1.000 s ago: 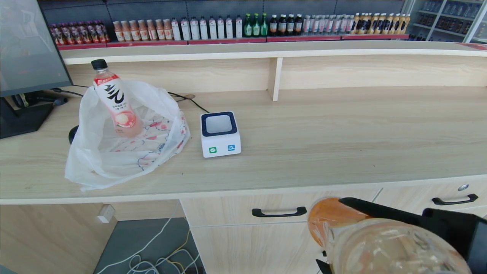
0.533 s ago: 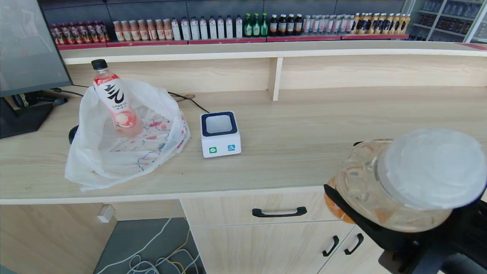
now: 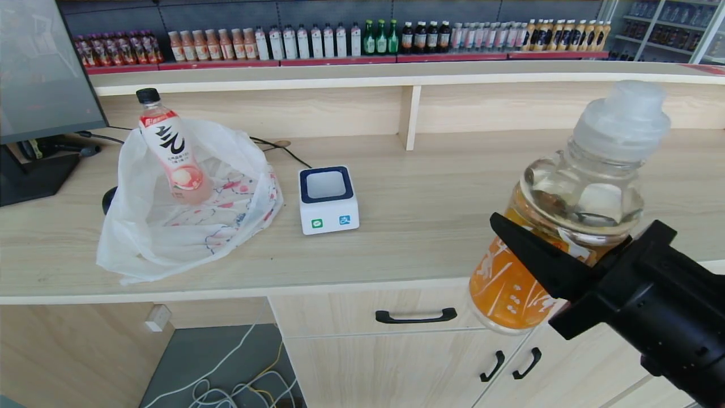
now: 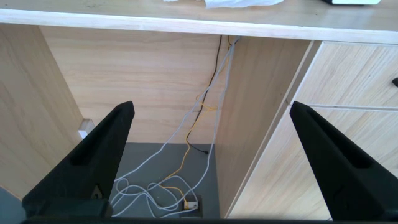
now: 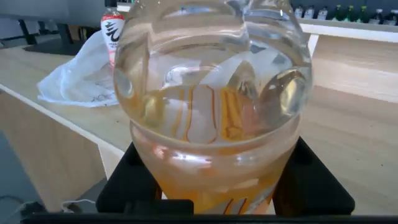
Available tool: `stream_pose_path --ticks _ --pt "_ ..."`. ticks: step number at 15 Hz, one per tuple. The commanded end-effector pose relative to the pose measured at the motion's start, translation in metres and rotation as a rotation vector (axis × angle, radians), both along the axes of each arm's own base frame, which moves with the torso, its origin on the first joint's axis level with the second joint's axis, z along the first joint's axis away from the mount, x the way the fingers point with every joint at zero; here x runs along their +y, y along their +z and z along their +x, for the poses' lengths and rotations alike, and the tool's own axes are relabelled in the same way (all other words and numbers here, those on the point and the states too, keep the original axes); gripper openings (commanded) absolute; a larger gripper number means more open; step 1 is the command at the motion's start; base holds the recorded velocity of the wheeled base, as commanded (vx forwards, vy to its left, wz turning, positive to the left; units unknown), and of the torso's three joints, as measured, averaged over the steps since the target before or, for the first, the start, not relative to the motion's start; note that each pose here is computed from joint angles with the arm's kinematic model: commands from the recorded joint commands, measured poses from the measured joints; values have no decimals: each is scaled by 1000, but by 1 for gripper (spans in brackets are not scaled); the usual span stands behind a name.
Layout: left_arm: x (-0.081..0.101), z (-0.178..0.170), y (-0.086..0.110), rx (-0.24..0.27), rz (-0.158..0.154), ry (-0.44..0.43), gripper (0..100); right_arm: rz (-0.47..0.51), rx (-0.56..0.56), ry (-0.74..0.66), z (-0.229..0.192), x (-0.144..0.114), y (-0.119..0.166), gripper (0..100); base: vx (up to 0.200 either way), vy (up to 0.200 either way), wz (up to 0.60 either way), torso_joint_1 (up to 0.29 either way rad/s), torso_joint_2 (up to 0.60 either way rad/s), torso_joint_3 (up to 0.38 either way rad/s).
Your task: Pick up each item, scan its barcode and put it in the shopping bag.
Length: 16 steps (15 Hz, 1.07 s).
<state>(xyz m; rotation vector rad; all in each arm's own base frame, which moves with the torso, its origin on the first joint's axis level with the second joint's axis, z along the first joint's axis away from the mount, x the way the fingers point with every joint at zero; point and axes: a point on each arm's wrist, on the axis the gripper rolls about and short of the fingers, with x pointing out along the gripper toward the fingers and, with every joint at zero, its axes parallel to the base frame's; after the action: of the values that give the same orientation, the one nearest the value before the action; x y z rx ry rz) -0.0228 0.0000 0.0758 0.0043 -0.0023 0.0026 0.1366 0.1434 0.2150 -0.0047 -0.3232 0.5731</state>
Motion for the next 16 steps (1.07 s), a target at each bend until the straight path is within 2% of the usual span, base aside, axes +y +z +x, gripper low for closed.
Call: stream_pose_path --ticks 1,5,6,10,14,16 --pt "0 0 0 -1 0 1 100 56 57 -107 30 -11 -3 0 0 0 0 0 0 0" --pt "0 0 0 -1 -1 1 100 127 32 -118 48 -7 12 0 0 0 0 0 0 0" --pt "0 0 0 -1 0 1 100 130 25 -163 50 -7 14 0 0 0 0 0 0 0" --pt "0 0 0 -1 0 -1 100 81 5 -275 49 -22 11 0 0 0 0 0 0 0" --pt "0 0 0 -1 3 1 100 84 3 -285 35 -34 1 0 0 0 0 0 0 0" --pt "0 0 0 -1 0 -1 100 87 -6 -276 39 -31 4 0 0 0 0 0 0 0"
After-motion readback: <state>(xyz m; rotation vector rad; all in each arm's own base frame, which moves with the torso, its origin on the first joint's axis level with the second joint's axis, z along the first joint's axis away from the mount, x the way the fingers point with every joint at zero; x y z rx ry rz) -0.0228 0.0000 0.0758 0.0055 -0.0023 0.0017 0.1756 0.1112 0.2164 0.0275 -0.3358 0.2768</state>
